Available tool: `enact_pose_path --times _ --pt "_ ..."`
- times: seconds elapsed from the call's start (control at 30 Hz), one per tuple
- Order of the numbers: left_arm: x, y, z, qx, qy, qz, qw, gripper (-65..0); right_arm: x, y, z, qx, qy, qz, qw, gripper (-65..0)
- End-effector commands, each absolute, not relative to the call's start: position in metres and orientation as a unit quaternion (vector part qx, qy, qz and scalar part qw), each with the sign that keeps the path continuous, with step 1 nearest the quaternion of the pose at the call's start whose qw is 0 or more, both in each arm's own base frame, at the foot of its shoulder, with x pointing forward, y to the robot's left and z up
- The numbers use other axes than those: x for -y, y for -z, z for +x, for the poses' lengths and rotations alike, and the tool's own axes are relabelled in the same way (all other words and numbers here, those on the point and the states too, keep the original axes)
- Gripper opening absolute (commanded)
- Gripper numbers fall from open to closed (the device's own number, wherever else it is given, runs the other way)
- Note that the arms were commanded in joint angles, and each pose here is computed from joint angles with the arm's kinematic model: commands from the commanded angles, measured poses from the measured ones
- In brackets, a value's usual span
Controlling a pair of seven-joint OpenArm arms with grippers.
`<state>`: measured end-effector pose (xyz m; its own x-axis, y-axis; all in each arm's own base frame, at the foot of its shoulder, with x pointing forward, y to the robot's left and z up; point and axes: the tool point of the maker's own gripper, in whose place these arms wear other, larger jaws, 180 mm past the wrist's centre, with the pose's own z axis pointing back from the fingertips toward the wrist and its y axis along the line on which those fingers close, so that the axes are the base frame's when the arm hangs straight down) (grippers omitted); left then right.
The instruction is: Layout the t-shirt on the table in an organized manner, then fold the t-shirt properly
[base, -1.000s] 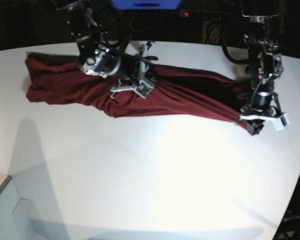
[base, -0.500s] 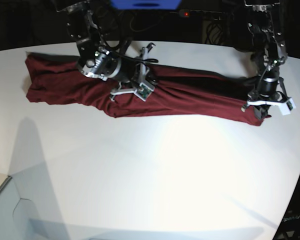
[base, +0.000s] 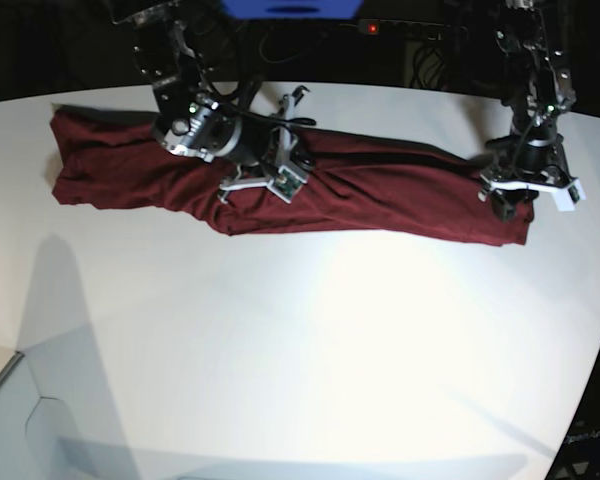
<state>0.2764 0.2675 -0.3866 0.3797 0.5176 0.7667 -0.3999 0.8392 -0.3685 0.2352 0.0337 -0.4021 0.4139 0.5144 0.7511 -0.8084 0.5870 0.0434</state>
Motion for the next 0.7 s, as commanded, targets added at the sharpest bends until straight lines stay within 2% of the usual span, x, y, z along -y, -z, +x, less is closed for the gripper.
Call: enact_pose_path --times 0.0,0.4,0.47,0.57,0.67 --pt "-0.273 0.366 0.285 0.514 -0.267 -0.058 0.813 -32.5 -0.040 0.381 0.244 0.392 -0.403 0.213 0.799 -65.0" --pt "-0.326 0.345 0.278 0.541 -0.311 -0.013 0.781 -32.2 -0.043 0.373 0.242 0.400 -0.406 0.213 0.793 -64.0" --pt "-0.325 0.343 0.281 0.544 -0.309 -0.016 0.780 -32.1 -0.043 0.374 0.237 0.398 -0.405 0.216 0.794 -58.2" --pt "-0.320 0.343 0.288 0.536 -0.307 -0.027 0.786 -31.3 -0.043 0.374 0.236 0.397 -0.405 0.216 0.795 -46.0" --pt "-0.314 0.350 0.295 0.510 -0.311 -0.041 0.801 -22.1 -0.043 0.376 0.233 0.394 -0.404 0.218 0.796 -34.0"
